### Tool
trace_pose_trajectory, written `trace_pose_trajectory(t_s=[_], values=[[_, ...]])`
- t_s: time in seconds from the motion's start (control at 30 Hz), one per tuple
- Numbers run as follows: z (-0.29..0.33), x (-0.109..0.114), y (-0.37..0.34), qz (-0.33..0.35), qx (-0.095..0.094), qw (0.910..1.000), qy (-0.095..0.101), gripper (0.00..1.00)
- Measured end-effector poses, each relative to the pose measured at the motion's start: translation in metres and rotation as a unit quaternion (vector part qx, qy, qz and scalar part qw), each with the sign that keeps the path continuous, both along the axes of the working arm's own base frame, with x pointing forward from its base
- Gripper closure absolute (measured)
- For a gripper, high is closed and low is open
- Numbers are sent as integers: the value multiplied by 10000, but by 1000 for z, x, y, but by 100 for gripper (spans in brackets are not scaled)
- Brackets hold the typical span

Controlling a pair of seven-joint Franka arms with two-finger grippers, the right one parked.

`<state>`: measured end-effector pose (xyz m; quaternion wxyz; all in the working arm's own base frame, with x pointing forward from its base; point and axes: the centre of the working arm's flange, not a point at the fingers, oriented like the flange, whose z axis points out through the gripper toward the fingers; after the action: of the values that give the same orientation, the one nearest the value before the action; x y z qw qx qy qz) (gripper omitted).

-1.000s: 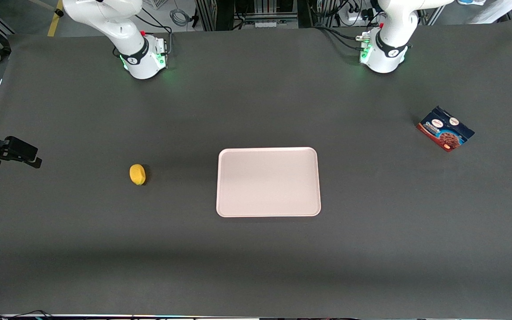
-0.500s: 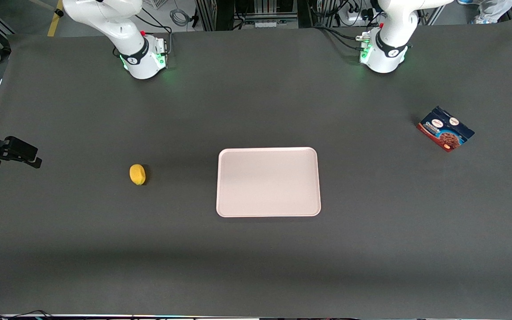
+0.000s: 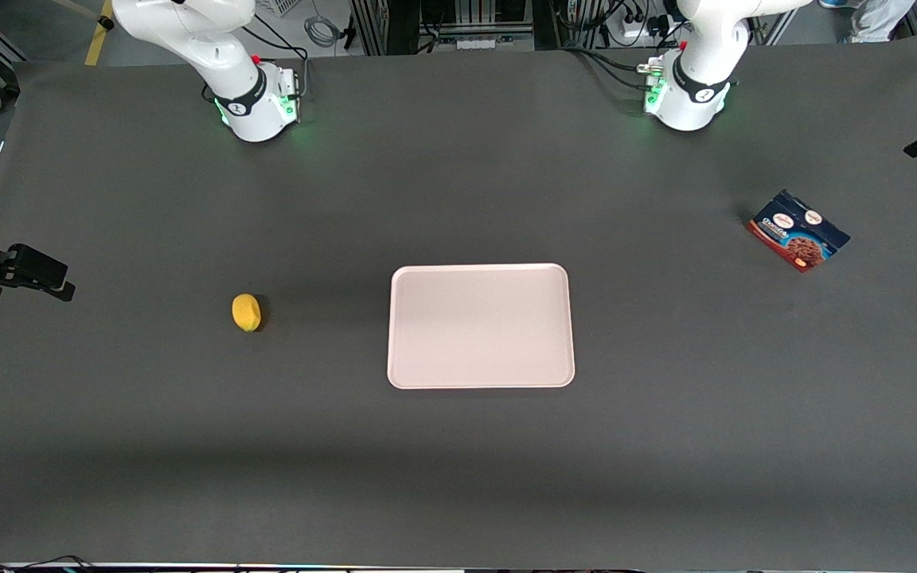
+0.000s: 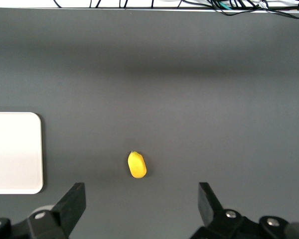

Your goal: Place cookie box on tray

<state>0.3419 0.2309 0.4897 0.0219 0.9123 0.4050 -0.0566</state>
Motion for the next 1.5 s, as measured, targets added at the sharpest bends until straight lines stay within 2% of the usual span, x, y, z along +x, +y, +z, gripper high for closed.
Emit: trace_pose_trajectory(t_s=[0.27, 0.53, 0.63, 0.8, 1.17, 1.5], values=[[-20, -5, 2, -147, 37, 9999, -58, 0], [-49, -19, 18, -187, -82, 9997, -162, 0], [-59, -20, 16, -121, -65, 9997, -224, 0], [-70, -15, 4, 166, -35, 9996, -224, 0], [-84, -2, -9, 102, 50, 9994, -332, 0], [-98, 11, -19, -42, 99, 9997, -200, 0]])
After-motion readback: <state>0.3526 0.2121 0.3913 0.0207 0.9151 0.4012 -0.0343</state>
